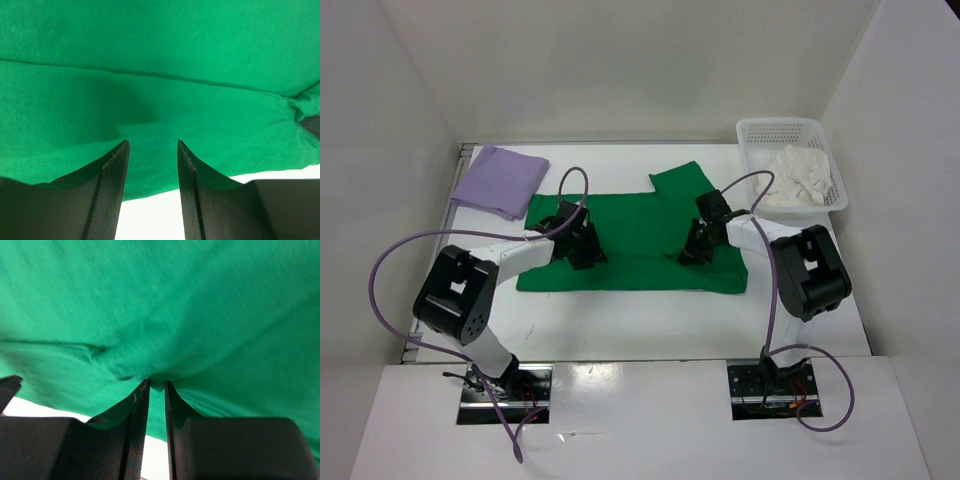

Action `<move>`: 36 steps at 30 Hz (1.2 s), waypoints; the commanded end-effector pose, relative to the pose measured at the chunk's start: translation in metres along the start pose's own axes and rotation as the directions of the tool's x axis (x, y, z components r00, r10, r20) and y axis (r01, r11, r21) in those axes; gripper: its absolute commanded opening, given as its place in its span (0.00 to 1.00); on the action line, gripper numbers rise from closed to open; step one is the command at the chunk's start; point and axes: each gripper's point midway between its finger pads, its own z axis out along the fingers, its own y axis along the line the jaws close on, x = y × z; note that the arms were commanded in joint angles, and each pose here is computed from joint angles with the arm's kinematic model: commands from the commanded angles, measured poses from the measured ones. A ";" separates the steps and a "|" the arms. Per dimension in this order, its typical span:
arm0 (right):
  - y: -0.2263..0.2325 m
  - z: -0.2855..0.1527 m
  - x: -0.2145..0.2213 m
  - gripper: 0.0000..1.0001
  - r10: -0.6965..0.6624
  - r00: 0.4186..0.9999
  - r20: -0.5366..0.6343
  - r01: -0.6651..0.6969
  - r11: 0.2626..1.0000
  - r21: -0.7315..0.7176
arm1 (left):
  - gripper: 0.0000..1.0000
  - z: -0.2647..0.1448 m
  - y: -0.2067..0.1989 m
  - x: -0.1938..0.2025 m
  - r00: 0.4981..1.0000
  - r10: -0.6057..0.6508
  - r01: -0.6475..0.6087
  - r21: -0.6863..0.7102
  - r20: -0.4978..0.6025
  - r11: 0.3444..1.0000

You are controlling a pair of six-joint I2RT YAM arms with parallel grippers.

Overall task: Fold and stack the t-shirts
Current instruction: Fold the flattened tshirt in 1/3 of the way

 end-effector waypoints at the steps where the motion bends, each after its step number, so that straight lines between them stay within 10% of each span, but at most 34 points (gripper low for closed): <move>1: 0.022 0.007 -0.024 0.23 -0.034 0.998 0.058 0.036 0.999 -0.041 | 0.51 -0.008 -0.004 -0.002 1.000 -0.015 0.014 0.028 0.026 1.000; 11: 0.080 0.007 -0.084 0.13 -0.058 0.989 0.137 0.072 0.992 -0.100 | 0.51 -0.015 -0.003 0.000 0.999 -0.024 0.023 0.028 0.026 0.999; 19: 0.098 -0.011 -0.093 0.47 -0.074 0.975 0.207 0.100 0.988 -0.116 | 0.51 -0.022 -0.005 -0.003 0.998 -0.032 0.030 0.038 0.048 0.999; 26: 0.037 -0.032 -0.038 0.15 -0.012 0.979 0.202 0.020 0.999 -0.040 | 0.51 -0.006 -0.036 0.013 0.997 0.079 -0.080 0.056 0.007 0.995; 36: -0.057 -0.008 0.020 0.05 0.104 0.988 0.113 -0.125 0.971 0.203 | 0.51 0.032 -0.036 0.066 0.979 0.127 -0.124 0.025 -0.159 0.992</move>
